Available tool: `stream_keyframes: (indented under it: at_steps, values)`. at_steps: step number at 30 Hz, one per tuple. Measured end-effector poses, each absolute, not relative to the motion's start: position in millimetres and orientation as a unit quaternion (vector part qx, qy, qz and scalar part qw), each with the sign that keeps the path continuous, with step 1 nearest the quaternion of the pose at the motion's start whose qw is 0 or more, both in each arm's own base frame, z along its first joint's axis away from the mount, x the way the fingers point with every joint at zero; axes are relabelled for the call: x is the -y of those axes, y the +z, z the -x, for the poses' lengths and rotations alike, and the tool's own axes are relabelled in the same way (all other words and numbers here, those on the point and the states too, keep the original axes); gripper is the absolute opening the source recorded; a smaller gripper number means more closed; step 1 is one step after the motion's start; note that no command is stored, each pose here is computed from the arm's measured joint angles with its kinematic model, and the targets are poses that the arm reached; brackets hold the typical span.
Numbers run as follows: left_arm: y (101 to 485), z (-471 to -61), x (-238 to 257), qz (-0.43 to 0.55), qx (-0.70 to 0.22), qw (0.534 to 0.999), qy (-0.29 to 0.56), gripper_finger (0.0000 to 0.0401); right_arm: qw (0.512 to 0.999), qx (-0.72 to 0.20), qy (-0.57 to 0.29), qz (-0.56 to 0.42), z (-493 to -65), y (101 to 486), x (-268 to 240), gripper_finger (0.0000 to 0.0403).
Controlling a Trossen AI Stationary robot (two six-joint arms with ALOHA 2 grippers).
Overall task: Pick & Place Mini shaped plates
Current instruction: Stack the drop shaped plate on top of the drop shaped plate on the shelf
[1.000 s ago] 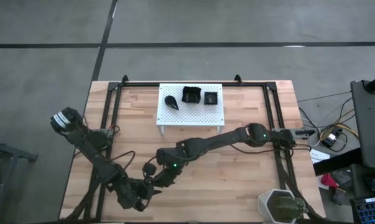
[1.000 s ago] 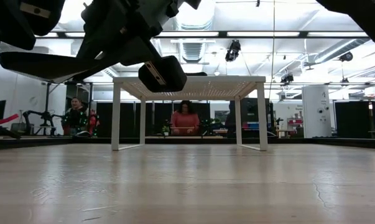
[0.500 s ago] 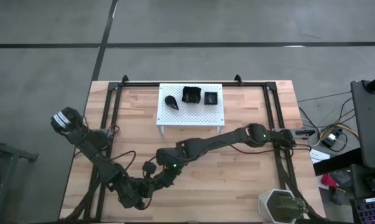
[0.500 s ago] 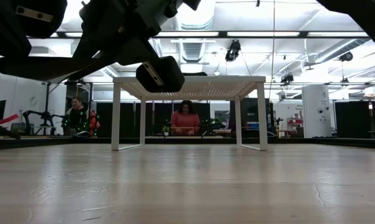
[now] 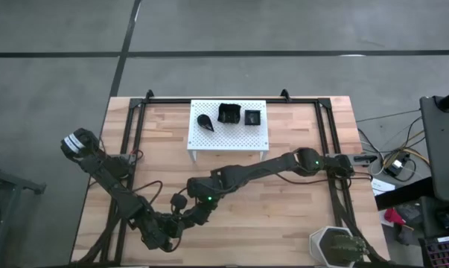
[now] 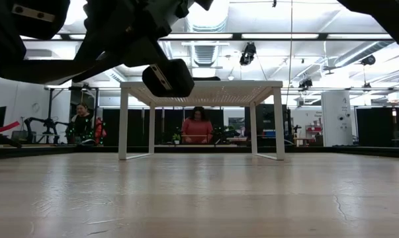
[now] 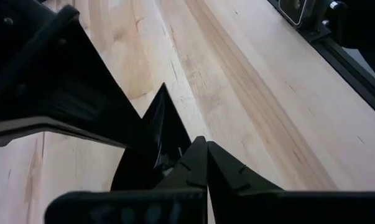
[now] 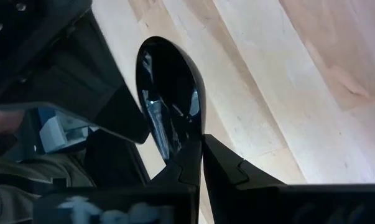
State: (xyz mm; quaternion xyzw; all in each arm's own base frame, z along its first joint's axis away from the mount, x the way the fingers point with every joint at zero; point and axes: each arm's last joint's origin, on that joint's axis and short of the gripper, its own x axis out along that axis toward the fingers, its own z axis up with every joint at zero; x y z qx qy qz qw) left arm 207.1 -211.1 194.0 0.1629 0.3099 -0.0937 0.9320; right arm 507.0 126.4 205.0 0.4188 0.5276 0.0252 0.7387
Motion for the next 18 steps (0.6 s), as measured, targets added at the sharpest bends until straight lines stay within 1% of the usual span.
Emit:
stream_keyframes:
  at_steps: [3,8,12,18]
  values:
    - [193.5,-206.7,210.8,-0.165,-0.314,0.93,-0.096,0.0,0.737,-0.531,0.037,-0.417,-506.7,205.2,-127.0,0.0019]
    - [191.7,-205.6,209.3,-0.171,-0.322,0.927,-0.091,0.0,0.732,-0.537,0.061,-0.415,-505.4,206.9,-130.9,0.0067]
    - [191.9,-205.8,209.0,-0.171,-0.321,0.927,-0.089,0.0,0.734,-0.536,0.063,-0.413,-505.1,208.1,-131.2,0.0105]
    - [188.7,-203.2,207.1,-0.169,-0.343,0.92,-0.091,0.0,0.736,-0.536,0.063,-0.408,-503.7,211.1,-130.4,0.0142]
